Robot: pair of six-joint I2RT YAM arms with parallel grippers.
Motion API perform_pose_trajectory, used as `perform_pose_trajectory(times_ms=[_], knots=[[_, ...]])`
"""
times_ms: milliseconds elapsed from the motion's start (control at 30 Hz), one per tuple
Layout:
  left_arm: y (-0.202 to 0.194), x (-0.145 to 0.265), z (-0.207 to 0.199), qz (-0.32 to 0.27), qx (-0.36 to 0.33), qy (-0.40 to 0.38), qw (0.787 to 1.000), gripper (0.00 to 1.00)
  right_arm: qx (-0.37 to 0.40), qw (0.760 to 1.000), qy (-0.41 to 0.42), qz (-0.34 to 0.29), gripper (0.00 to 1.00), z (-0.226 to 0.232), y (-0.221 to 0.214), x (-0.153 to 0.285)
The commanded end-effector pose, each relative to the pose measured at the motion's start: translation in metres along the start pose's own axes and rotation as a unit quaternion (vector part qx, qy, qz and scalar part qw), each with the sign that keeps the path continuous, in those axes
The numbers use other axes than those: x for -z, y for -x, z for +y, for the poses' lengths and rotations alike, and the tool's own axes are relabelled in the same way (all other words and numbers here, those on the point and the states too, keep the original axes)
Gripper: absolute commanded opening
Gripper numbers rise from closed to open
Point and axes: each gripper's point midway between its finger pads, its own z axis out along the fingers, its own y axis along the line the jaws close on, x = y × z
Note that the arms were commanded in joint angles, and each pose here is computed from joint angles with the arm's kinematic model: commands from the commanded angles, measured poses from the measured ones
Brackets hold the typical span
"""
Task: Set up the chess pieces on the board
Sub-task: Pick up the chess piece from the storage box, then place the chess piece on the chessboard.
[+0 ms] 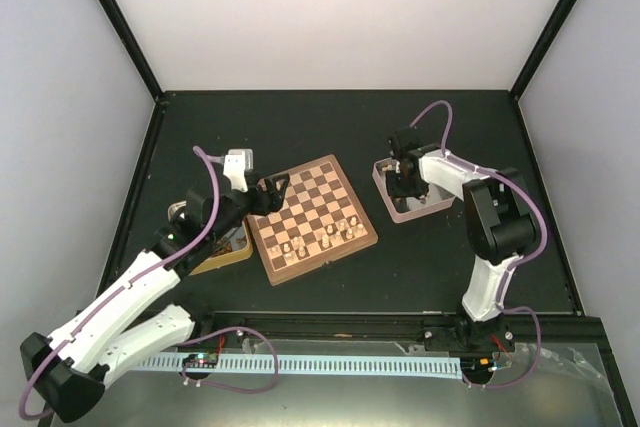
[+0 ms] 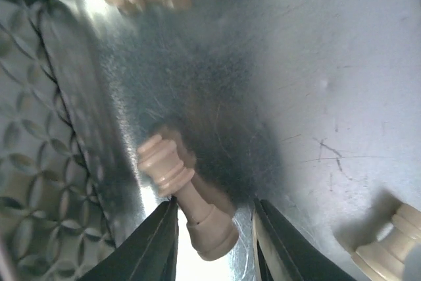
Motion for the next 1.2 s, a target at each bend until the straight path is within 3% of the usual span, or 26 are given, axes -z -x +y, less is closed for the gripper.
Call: perform_pose_trajectory(times_ms=[0, 333, 500, 600, 867, 1067, 1167], knots=[[0.025, -0.002, -0.016, -0.031, -0.012, -0.024, 0.999, 0.85, 0.017, 1.000, 0.006, 0.013, 0.30, 0.003, 0.001, -0.007], [0.027, -0.006, -0.014, -0.029, -0.015, -0.022, 0.999, 0.85, 0.006, 1.000, -0.008, 0.001, 0.08, -0.001, 0.006, -0.011], [0.027, -0.006, -0.019, -0.028, -0.014, -0.035, 0.999, 0.85, 0.001, 0.995, 0.025, -0.092, 0.08, 0.005, 0.031, 0.031], [0.029, -0.006, -0.031, -0.021, -0.015, -0.063, 0.998, 0.86, 0.033, 0.981, 0.105, -0.159, 0.09, 0.030, 0.043, 0.073], [0.041, -0.003, -0.068, 0.029, -0.008, -0.142, 0.989, 0.88, 0.175, 0.888, 0.356, -0.233, 0.10, 0.133, 0.015, 0.176], [0.042, 0.007, -0.096, 0.088, 0.022, -0.207, 0.974, 0.88, 0.293, 0.769, 0.514, -0.241, 0.10, 0.184, -0.042, 0.249], [0.035, 0.005, -0.104, 0.124, 0.026, -0.228, 0.965, 0.86, 0.326, 0.728, 0.551, -0.245, 0.11, 0.193, -0.060, 0.273]])
